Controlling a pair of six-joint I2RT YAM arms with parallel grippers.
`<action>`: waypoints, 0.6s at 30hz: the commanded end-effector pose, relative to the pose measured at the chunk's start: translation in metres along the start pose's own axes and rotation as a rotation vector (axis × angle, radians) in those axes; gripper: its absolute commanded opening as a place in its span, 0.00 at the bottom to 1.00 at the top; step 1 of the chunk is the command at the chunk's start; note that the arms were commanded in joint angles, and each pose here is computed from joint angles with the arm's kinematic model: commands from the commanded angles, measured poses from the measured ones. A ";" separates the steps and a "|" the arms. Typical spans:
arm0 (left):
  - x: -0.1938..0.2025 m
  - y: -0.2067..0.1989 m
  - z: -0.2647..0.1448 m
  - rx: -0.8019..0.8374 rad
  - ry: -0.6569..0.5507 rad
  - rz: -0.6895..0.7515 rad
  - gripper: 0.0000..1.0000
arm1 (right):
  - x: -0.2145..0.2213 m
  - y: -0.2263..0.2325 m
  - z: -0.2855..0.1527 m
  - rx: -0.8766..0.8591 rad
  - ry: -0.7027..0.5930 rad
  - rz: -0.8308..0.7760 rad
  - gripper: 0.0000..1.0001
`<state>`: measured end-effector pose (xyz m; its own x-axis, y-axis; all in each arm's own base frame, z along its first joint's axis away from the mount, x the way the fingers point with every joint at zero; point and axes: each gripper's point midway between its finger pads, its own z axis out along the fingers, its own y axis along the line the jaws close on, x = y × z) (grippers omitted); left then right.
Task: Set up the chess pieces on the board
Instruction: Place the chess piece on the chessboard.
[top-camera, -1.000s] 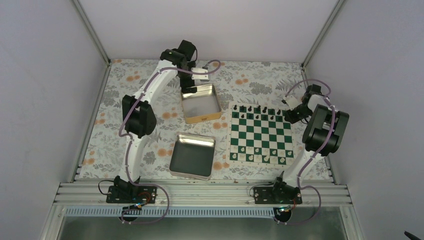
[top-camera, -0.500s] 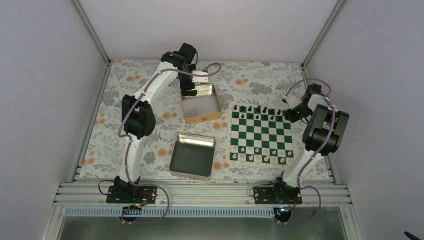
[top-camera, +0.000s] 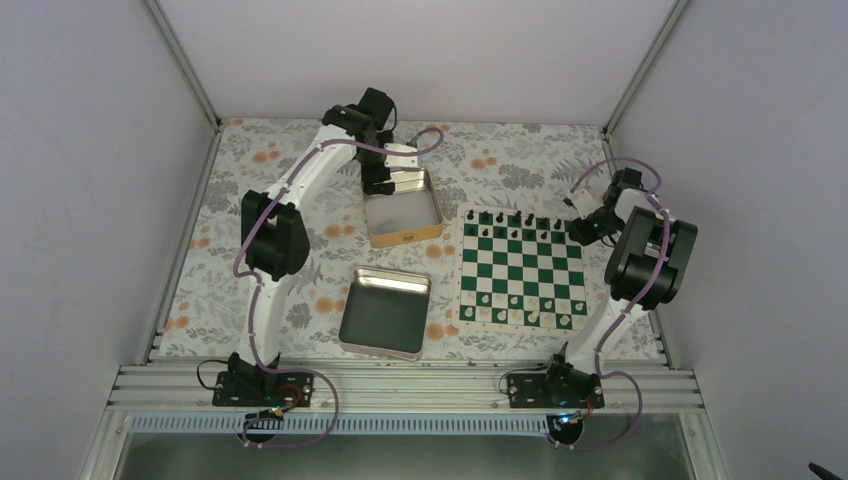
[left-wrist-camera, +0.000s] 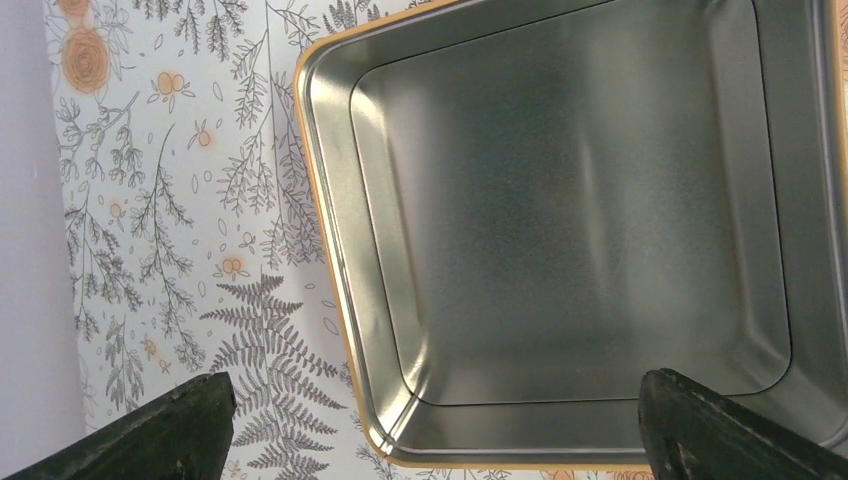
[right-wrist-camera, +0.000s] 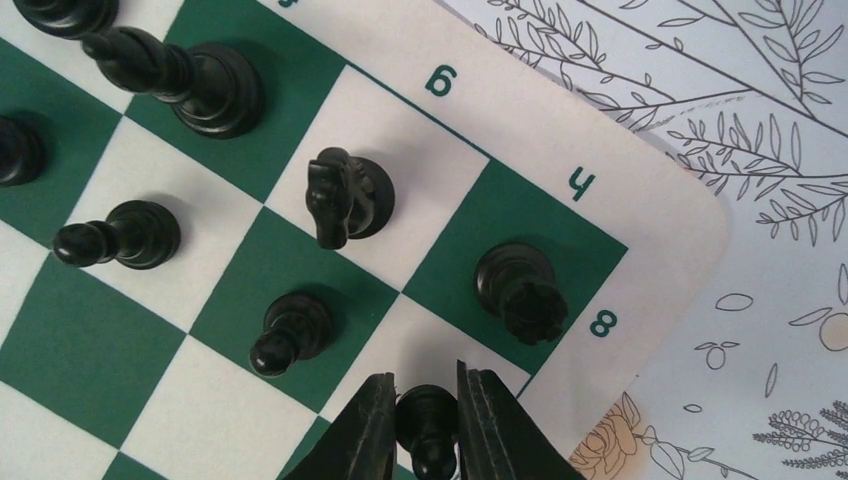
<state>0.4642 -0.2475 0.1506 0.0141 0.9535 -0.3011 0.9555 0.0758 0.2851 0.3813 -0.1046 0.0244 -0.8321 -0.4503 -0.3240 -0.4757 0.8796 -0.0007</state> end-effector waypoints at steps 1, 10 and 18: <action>-0.010 0.002 -0.023 -0.032 -0.043 0.014 1.00 | -0.003 -0.004 -0.006 0.007 -0.032 0.007 0.17; -0.009 -0.003 -0.025 -0.027 -0.044 0.014 1.00 | -0.005 -0.002 -0.014 0.011 -0.044 0.004 0.25; -0.007 -0.007 -0.031 -0.034 -0.043 0.013 1.00 | -0.003 -0.002 -0.029 0.027 -0.044 0.003 0.27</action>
<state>0.4535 -0.2438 0.1550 0.0161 0.9520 -0.3058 0.9563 0.0747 0.2828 0.3806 -0.1065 0.0302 -0.8306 -0.4463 -0.3331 -0.4709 0.8822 -0.0077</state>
